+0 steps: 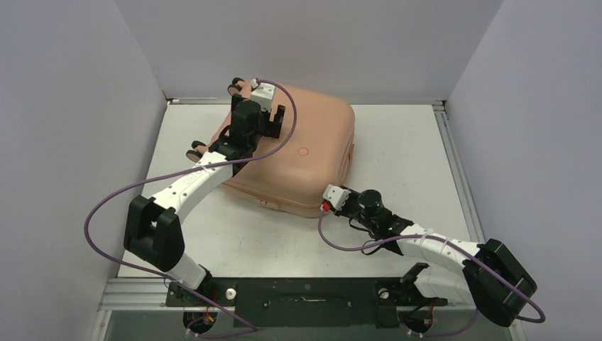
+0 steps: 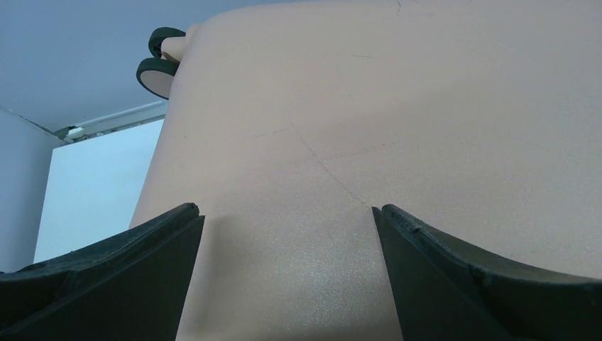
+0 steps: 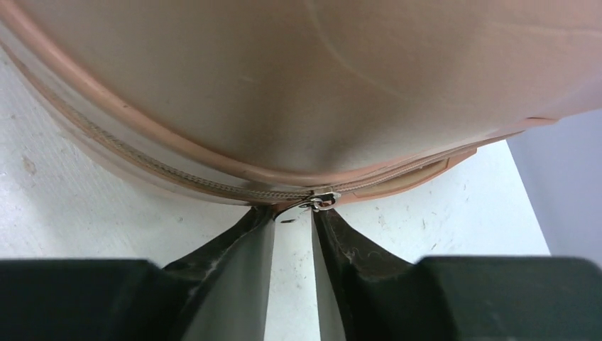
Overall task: Pack the luggage
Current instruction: Zip the luggage at the center of the board.
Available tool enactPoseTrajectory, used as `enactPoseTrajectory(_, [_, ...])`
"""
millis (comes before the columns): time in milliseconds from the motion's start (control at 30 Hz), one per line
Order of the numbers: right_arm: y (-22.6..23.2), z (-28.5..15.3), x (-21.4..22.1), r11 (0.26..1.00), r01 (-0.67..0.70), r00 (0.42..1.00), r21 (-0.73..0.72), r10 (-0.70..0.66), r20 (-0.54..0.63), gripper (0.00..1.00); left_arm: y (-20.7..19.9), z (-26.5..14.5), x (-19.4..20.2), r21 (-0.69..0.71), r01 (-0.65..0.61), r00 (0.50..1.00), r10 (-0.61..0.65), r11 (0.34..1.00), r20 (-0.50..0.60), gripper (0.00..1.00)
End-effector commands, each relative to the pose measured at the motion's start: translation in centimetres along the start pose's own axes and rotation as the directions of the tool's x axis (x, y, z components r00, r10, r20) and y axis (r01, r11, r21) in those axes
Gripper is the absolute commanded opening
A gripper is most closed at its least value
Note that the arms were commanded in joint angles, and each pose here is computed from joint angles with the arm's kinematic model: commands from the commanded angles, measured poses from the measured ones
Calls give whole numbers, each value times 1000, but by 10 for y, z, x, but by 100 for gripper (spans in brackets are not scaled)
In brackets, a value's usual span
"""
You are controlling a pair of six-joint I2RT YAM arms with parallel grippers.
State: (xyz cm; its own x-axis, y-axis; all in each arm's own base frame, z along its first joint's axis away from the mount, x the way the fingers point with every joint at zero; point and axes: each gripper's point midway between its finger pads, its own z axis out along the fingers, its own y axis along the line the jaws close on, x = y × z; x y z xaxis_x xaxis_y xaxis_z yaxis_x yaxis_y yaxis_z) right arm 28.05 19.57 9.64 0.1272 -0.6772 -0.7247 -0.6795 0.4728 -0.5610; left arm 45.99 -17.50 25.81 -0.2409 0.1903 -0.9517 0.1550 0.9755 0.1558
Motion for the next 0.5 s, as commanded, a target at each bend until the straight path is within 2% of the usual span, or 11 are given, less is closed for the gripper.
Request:
enactPoseTrajectory(0, [-35,2,-36,991,15,993,134,-31,114,21,7,-5,0,-23,-13,1000,13,1000,-6,96])
enactPoseTrajectory(67, [-32,3,-40,991,29,992,129,-45,119,6,7,-5,1,-24,-13,1000,13,1000,-8,96])
enactPoseTrajectory(467, [-71,-6,-33,964,-36,997,264,18,71,5,7,-7,1,-19,-8,1000,8,1000,-7,96])
